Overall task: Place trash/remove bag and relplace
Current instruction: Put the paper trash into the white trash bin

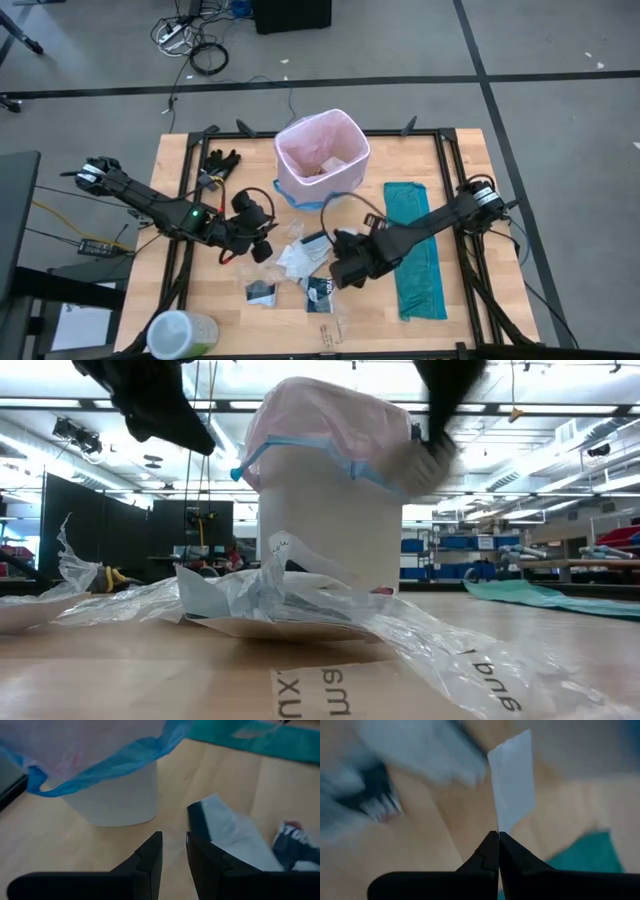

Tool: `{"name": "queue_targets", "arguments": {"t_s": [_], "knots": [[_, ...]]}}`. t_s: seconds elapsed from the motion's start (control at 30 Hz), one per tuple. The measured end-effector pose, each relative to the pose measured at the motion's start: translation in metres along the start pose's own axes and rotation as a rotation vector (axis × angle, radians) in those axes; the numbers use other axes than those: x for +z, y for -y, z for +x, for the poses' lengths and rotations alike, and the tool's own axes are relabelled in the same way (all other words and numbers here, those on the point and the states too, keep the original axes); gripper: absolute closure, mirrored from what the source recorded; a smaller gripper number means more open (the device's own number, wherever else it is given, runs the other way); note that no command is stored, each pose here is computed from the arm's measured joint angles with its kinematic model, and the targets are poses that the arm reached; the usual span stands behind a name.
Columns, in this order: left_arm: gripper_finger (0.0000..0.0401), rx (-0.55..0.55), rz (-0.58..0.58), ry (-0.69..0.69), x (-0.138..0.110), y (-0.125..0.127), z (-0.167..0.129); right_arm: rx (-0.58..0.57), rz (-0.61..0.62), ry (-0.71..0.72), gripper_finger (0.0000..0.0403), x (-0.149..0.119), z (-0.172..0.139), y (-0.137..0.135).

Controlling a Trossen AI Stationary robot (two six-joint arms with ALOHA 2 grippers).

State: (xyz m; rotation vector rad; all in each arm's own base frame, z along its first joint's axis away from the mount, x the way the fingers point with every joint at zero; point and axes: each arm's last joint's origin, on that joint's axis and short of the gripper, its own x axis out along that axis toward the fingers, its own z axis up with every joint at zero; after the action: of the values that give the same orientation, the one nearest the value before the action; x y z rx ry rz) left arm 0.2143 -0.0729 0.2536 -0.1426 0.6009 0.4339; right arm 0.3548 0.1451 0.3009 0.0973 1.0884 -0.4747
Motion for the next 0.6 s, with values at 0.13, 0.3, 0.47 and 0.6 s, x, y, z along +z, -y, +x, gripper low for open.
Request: {"name": "queue_targets", "arguments": {"t_s": [0.13, 0.3, 0.47, 0.6], "knots": [[0.0305, -0.04, -0.05, 0.031, 0.004, 0.003, 0.0, 0.016, 0.064, 0.155, 0.0403, 0.032, -0.056, 0.02], [0.0305, -0.113, -0.156, 0.085, 0.012, 0.009, -0.001, 0.032, 0.119, 0.41, 0.0403, 0.066, -0.112, 0.05], [0.0305, -0.189, -0.199, 0.122, 0.019, 0.013, -0.003, 0.003, 0.092, 0.583, 0.0403, 0.089, -0.127, 0.085], [0.0305, -0.208, -0.226, 0.147, 0.023, 0.015, -0.004, -0.088, 0.081, 0.601, 0.0403, 0.107, -0.119, 0.117]]}}
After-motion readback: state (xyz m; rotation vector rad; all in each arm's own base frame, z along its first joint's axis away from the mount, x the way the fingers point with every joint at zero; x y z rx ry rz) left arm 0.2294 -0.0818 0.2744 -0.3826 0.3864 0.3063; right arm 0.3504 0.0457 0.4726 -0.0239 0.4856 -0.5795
